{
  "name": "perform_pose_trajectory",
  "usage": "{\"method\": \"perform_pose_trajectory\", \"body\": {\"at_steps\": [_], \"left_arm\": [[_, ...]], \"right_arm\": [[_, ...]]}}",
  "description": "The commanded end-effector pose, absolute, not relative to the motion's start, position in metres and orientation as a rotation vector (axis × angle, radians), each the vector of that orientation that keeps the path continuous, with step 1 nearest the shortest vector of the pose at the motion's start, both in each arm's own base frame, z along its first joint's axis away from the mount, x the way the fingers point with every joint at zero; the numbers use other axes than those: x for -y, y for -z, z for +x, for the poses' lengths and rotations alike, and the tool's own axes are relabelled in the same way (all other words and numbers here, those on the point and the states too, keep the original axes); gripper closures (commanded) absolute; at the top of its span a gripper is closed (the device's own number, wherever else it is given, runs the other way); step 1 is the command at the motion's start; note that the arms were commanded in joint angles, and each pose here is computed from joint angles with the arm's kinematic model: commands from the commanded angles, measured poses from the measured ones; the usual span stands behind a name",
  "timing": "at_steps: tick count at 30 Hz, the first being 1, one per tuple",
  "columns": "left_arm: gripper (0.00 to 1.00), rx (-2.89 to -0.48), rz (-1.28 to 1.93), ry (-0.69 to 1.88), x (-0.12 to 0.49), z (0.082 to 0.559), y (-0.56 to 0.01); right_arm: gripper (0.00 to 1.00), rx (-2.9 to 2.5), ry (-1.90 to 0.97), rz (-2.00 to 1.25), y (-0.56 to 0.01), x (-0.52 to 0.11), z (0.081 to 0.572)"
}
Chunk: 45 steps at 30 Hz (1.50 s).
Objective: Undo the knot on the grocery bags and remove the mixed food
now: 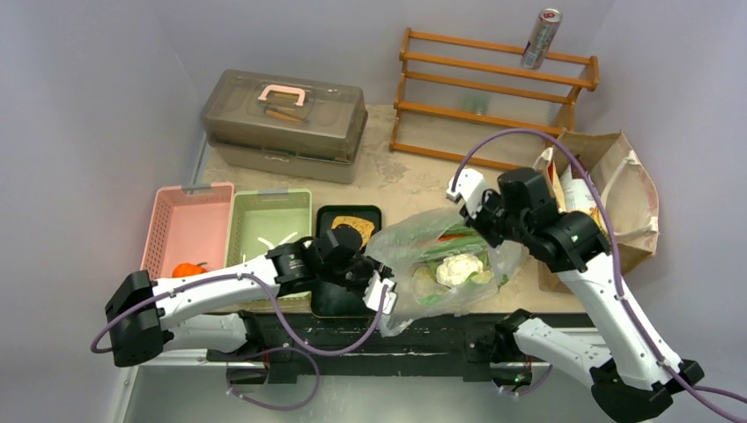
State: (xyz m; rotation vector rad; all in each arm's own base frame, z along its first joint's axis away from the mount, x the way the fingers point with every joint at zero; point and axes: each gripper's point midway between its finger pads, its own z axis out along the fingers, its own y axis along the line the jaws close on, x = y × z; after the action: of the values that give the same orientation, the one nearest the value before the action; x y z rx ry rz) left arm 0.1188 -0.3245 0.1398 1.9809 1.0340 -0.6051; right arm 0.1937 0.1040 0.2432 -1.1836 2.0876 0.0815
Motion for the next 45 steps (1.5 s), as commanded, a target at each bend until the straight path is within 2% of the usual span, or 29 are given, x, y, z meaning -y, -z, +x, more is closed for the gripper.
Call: {"method": "perform_pose_trajectory", "body": {"at_steps": [1,8,12,17,24,32,35,38,45], "left_arm": [[0.66,-0.910,1.811,0.568,0.346,0.134,-0.211],[0.64,-0.911,1.473,0.587,0.388,0.166,-0.316],[0.58,-0.874,1.455,0.595,0.422,0.167,-0.323],[0.60,-0.883,1.617,0.625,0.446,0.153,-0.276],[0.53,-1.114,1.779,0.376,0.425,0.185,-0.169],[0.33,-1.427,1.869,0.181,0.365,0.201,-0.099],[0.31,-1.482,1.869,0.118,0.349,0.204,-0.086],[0.33,-1.531,1.854,0.060,0.343,0.211,-0.078],[0.38,-1.509,1.727,0.082,0.374,0.228,-0.098]], "right_arm": [[1.00,-2.013,-0.169,-0.996,-0.291,-0.118,0.212],[1.00,-2.066,-0.193,-1.009,-0.273,-0.121,0.212],[1.00,-2.098,-0.220,-0.979,-0.268,-0.128,0.219],[1.00,-2.107,-0.245,-0.937,-0.274,-0.131,0.226],[1.00,-2.126,-0.293,-0.918,-0.275,-0.135,0.227],[1.00,-2.144,-0.300,-0.963,-0.265,-0.135,0.223],[1.00,-2.148,-0.306,-0.972,-0.262,-0.136,0.223],[1.00,-2.151,-0.313,-0.976,-0.260,-0.136,0.222],[1.00,-2.160,-0.334,-0.977,-0.257,-0.138,0.220]]}}
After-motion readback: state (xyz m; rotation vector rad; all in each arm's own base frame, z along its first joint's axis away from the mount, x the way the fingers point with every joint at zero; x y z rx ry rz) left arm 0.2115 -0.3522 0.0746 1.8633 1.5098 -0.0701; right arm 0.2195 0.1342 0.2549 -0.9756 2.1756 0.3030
